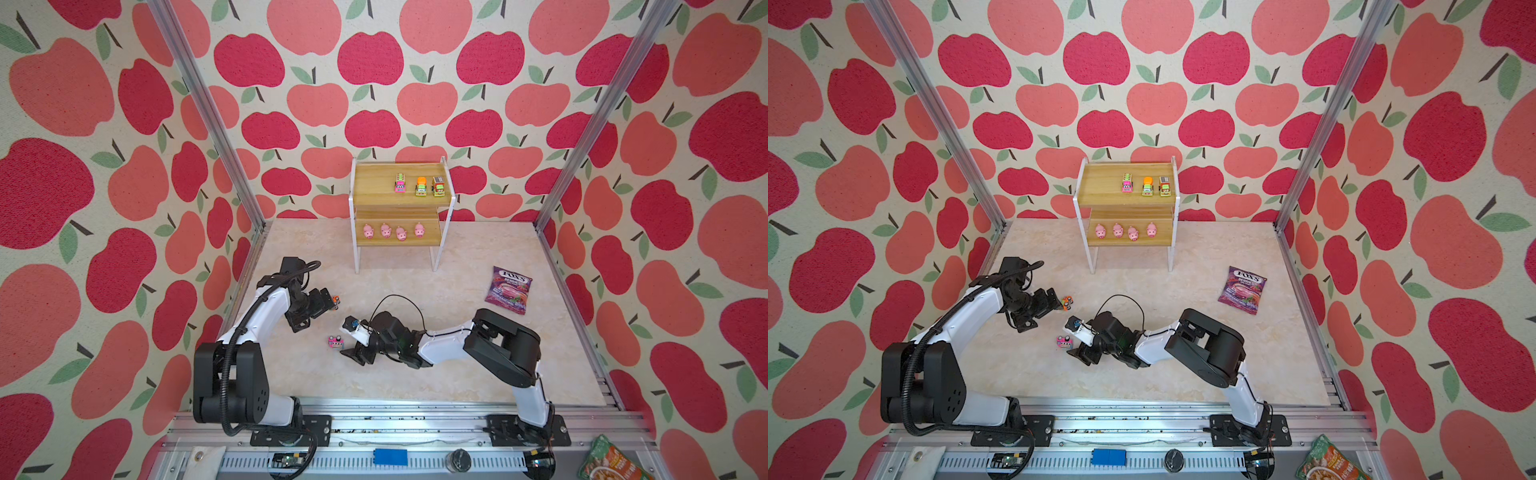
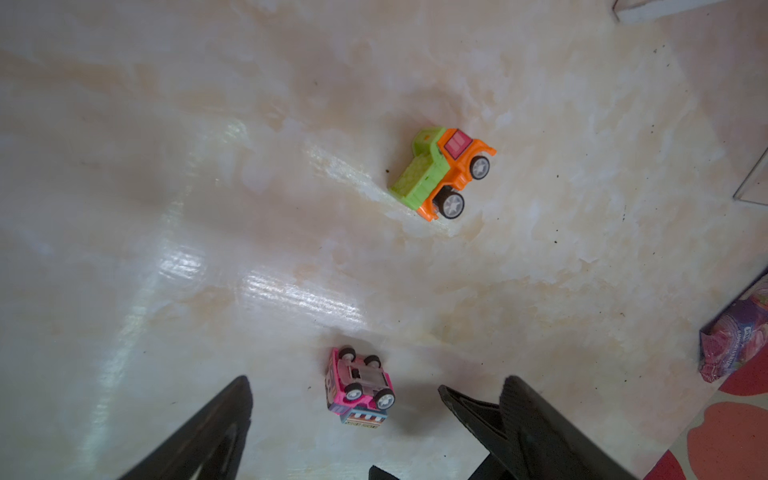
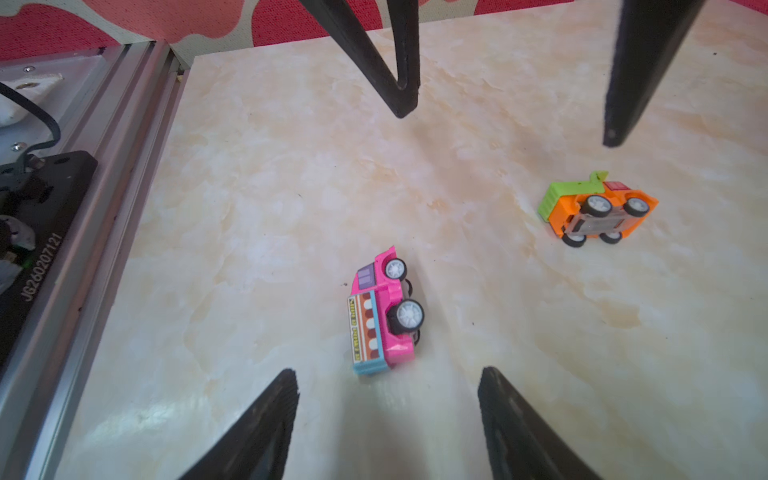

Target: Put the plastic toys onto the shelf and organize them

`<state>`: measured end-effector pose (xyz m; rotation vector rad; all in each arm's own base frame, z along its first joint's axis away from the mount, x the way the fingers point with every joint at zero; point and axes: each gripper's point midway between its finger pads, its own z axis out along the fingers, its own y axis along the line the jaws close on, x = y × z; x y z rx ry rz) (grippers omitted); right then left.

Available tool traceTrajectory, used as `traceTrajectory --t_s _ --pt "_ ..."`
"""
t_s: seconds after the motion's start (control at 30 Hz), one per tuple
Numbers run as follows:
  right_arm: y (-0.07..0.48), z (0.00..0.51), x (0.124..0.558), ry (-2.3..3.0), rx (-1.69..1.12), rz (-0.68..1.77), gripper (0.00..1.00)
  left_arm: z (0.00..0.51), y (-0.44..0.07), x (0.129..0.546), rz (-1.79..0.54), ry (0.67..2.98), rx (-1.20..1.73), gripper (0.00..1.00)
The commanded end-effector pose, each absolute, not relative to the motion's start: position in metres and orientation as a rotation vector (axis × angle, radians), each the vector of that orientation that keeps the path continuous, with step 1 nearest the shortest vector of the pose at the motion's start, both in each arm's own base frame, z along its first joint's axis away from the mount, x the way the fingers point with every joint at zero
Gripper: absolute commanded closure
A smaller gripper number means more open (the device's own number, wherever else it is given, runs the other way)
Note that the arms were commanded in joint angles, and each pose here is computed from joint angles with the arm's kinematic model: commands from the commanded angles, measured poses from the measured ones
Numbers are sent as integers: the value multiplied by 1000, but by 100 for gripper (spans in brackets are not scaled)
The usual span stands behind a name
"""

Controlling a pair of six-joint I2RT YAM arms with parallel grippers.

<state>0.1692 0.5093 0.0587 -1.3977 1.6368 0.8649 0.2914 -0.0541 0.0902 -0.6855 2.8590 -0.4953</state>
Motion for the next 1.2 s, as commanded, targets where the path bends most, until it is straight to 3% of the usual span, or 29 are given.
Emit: traceTrajectory --t_s 0.0,0.23,0.5,0.77,0.87,1.07,1.17 --pt "524 65 170 1552 -1417 840 27 96 -59 304 -555 2833 -651 5" --pt "537 46 157 1522 -1478 785 27 104 -61 304 -584 2814 -622 5" --pt "542 36 169 1541 -1454 715 30 116 -62 306 -603 2776 -601 6" --pt "544 30 175 1574 -1423 700 49 124 -64 309 -622 2749 -581 6" --pt "540 37 178 1588 -1394 701 60 129 -65 310 -626 2737 -569 6" --pt "515 85 190 1631 -1246 737 60 150 -69 316 -637 2685 -514 6" --pt "477 100 218 1758 -1097 771 60 161 -75 320 -635 2654 -472 6"
